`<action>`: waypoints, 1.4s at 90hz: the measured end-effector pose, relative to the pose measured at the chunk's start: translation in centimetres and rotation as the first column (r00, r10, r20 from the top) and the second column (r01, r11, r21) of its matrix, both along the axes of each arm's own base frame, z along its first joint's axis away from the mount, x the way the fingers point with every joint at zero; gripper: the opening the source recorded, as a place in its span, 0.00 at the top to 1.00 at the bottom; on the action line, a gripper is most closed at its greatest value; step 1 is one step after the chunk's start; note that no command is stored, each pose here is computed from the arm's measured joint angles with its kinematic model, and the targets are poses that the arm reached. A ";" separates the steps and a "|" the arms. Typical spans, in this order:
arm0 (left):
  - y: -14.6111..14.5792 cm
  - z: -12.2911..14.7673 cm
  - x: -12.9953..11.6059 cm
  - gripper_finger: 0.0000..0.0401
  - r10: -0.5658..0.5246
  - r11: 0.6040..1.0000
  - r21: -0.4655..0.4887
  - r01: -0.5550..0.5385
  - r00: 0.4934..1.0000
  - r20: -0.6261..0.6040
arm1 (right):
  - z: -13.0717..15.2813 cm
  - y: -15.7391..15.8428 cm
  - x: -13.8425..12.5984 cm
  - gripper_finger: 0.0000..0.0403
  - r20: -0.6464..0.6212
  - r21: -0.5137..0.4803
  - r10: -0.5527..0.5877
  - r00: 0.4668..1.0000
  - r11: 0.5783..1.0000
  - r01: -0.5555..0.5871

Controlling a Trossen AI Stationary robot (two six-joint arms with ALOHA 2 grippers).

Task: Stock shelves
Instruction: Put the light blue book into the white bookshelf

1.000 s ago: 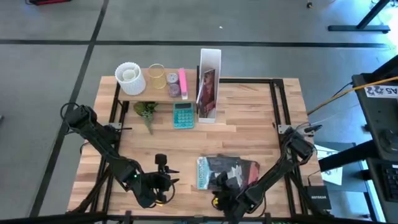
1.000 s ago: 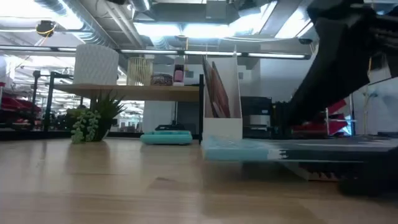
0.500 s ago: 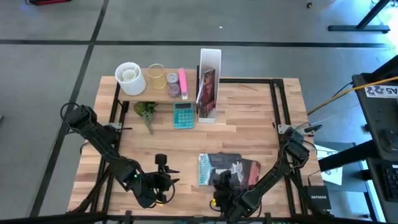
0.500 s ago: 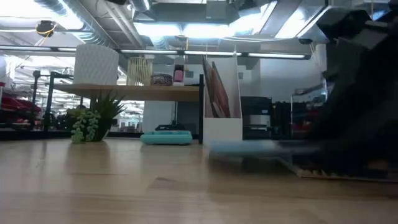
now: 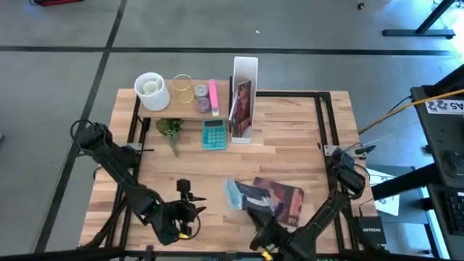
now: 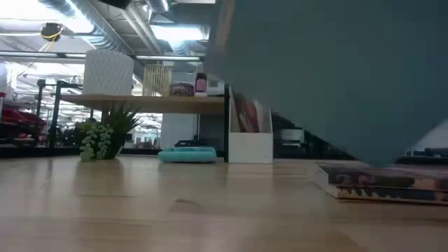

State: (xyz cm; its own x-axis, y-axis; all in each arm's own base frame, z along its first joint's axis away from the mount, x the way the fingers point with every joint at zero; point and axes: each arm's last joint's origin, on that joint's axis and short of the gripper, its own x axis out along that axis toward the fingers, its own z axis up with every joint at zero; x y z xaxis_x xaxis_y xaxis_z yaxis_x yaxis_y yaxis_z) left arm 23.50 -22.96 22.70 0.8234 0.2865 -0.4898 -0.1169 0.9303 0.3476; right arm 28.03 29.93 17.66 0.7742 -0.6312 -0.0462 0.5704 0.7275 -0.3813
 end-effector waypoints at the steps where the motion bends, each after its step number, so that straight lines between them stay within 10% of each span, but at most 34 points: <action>1: 0.0 0.0 -0.1 0.71 0.000 1.000 0.003 0.000 1.000 0.001 | 0.1 -0.2 0.0 0.99 0.015 0.019 -0.006 1.000 1.000 0.005; 57: -0.3 0.0 -0.5 0.71 0.004 0.999 0.043 -0.005 1.000 0.018 | 10.0 -11.8 7.2 1.00 0.097 0.119 -0.349 0.932 0.934 0.338; 77: -0.3 0.0 -0.5 0.71 0.002 0.999 0.043 -0.003 1.000 0.016 | 14.6 -14.0 9.4 1.00 -0.138 -0.011 -0.379 0.915 0.925 0.381; 104: -0.4 0.0 -0.7 0.71 -0.001 0.999 0.046 0.000 1.000 0.020 | 17.8 -13.2 8.9 1.00 -0.114 -0.134 -0.368 0.923 0.926 0.353; 126: -0.7 0.1 -2.1 0.71 0.073 0.983 0.159 -0.094 0.988 0.136 | 17.3 -8.4 6.8 1.00 -0.185 -0.017 -0.203 0.961 0.979 0.204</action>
